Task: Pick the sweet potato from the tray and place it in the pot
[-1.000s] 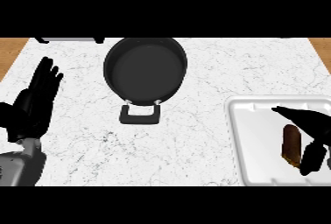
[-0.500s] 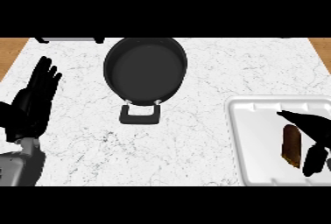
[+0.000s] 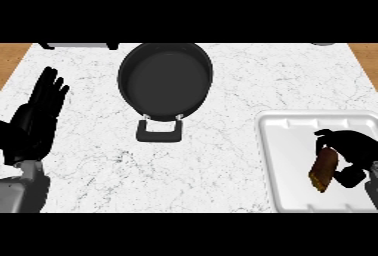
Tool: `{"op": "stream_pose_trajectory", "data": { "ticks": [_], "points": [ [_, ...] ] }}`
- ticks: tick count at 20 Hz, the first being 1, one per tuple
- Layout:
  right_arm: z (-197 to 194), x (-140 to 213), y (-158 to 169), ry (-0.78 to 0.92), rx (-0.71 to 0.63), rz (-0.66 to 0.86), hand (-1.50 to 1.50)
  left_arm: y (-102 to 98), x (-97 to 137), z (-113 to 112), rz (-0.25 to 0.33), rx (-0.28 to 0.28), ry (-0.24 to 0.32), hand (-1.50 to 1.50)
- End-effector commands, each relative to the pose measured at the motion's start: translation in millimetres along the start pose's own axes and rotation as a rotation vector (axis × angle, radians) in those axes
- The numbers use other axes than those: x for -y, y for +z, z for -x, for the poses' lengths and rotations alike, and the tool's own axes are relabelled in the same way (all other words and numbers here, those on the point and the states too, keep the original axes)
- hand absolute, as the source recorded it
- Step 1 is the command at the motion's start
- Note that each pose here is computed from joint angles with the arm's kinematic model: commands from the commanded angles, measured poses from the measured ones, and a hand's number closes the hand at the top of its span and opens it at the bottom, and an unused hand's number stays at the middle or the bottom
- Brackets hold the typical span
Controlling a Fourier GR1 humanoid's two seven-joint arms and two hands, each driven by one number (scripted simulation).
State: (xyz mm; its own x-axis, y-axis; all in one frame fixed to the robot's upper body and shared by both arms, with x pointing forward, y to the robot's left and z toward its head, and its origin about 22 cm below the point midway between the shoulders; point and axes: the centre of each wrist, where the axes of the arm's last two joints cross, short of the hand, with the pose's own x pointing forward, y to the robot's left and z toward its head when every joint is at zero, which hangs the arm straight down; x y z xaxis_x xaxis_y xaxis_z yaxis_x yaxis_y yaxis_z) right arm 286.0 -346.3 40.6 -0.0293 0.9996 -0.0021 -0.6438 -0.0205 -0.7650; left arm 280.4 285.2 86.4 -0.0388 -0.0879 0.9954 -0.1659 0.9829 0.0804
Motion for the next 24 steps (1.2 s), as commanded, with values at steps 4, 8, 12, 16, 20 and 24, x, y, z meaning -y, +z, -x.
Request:
{"op": "stream_pose_trajectory", "data": {
  "ticks": [4,8,12,16,20,24],
  "points": [
    [-9.7,-30.4,-3.2,0.021,0.075,-0.034,1.5,-12.0,4.4,-6.3,-0.014,0.002,0.004,0.0],
    [-140.1,6.6,-19.4,-0.076,0.196,0.096,1.5,-3.6,19.3,3.8,0.019,0.007,0.001,0.0],
    [-222.4,27.2,-9.5,-0.168,0.333,0.238,1.5,-7.8,31.4,-7.4,0.097,0.026,0.011,0.0],
    [-263.0,47.1,4.2,-0.218,0.305,0.35,1.5,-8.7,38.7,-6.7,0.141,0.021,0.003,0.0],
    [-280.0,77.6,25.5,-0.347,0.252,0.589,1.5,-8.6,47.6,-4.8,0.165,0.019,0.018,0.0],
    [-300.4,106.2,52.7,-0.466,0.193,0.827,1.5,-11.7,48.7,-7.1,0.173,0.019,0.012,0.0]
  ]
}}
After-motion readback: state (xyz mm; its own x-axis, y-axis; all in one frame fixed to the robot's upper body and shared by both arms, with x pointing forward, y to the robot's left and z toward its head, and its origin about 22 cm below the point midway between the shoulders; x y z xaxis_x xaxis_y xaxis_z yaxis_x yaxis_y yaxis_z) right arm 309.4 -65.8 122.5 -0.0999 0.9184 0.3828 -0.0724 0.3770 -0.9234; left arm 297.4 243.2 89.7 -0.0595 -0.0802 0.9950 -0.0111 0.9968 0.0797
